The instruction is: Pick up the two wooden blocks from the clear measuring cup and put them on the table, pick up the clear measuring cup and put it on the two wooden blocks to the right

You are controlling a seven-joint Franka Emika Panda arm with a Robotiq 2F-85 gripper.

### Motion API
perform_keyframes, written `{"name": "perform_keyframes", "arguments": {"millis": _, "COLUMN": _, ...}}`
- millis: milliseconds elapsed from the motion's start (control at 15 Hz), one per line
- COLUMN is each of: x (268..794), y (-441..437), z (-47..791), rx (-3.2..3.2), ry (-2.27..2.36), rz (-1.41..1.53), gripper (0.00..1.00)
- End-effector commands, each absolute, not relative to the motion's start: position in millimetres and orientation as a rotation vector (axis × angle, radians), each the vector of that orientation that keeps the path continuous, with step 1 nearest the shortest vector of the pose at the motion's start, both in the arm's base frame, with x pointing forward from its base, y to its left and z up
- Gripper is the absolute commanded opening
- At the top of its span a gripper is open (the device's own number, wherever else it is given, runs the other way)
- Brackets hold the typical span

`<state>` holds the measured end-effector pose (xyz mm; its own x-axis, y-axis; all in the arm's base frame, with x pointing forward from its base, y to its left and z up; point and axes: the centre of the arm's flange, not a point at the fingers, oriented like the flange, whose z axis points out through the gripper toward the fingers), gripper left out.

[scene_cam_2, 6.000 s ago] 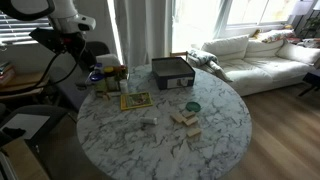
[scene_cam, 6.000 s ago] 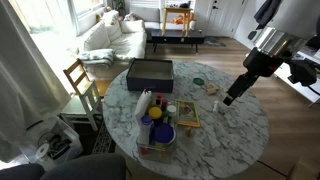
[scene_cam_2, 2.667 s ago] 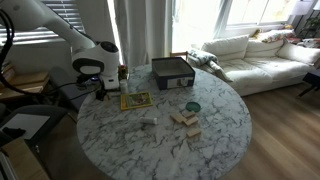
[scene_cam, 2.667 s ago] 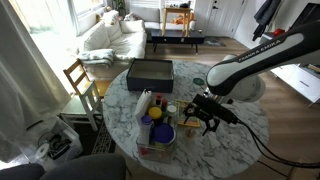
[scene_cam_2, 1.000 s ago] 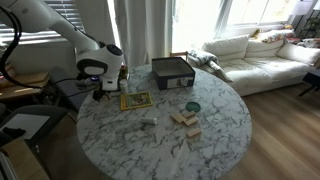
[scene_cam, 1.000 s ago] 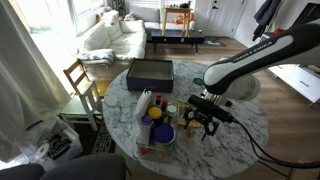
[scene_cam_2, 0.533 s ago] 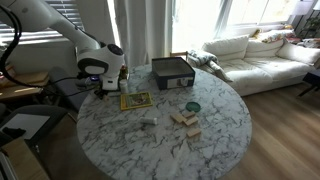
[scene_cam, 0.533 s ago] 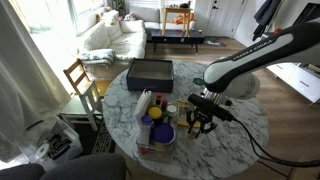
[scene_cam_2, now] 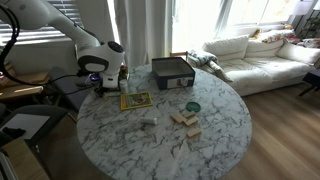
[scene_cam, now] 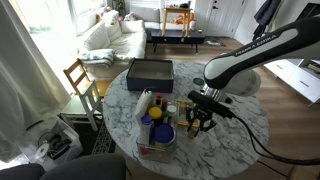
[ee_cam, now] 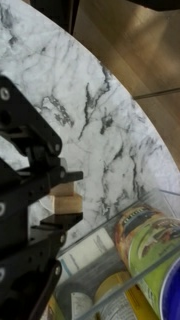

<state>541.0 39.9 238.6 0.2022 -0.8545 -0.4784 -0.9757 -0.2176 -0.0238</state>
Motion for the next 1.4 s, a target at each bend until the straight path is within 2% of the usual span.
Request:
{"name": "perform_keyframes", "arguments": {"millis": 0, "x": 534, "y": 35, "z": 269, "rx": -2.163, "ry": 1.701, "rz": 0.567, "gripper": 0.09}}
{"name": "perform_keyframes", "arguments": {"millis": 600, "x": 518, "y": -4, "z": 333, "rx": -2.274, "ry": 1.74, "rz": 0.519, "gripper": 0.09}}
{"name": "perform_keyframes", "arguments": {"millis": 1333, "x": 496, "y": -8, "z": 255, "rx": -2.508, "ry": 2.091, "rz": 0.36, "gripper": 0.09}}
